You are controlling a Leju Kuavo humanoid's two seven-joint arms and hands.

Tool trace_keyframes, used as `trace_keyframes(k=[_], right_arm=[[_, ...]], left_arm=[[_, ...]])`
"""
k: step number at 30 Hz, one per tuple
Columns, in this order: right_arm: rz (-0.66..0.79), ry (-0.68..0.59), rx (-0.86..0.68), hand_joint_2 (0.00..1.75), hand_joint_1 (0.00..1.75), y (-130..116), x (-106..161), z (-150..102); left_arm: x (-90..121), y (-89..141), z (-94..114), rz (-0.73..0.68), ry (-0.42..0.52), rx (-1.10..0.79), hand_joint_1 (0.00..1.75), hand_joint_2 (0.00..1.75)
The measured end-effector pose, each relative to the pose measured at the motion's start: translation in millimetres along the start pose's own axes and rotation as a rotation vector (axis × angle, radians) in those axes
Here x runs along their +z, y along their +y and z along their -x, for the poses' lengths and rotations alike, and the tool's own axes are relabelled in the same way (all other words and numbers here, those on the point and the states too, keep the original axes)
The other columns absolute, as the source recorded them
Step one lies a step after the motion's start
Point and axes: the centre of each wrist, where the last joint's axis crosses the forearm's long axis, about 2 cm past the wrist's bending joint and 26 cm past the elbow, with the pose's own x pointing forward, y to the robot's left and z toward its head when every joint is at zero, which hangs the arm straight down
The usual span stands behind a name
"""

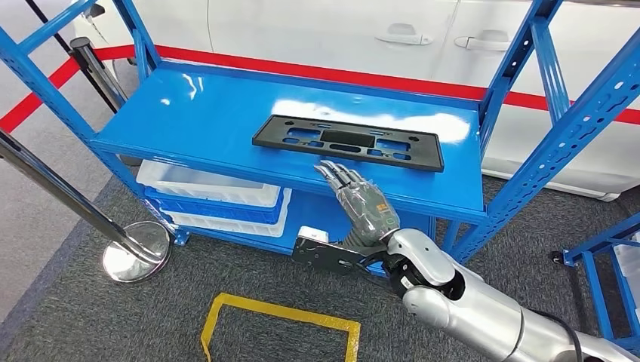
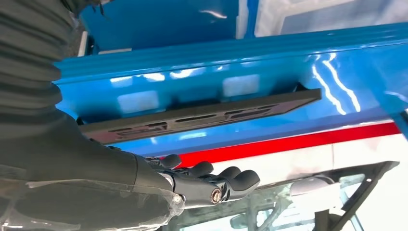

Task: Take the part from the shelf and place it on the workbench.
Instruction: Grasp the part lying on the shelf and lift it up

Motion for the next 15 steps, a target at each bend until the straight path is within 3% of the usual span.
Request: trace_keyframes(k=[8, 15], right_arm=[[0.015, 0.011, 0.018, 1.75, 0.00, -2, 2, 4], [0.091, 0.067, 0.186, 1.75, 0.00, 3, 11, 11]], left_arm=[[0, 2, -1, -0.005, -0.001, 0.000, 0.00, 0.00], [0, 2, -1, -0.003, 0.006, 0.009, 0.00, 0.00]])
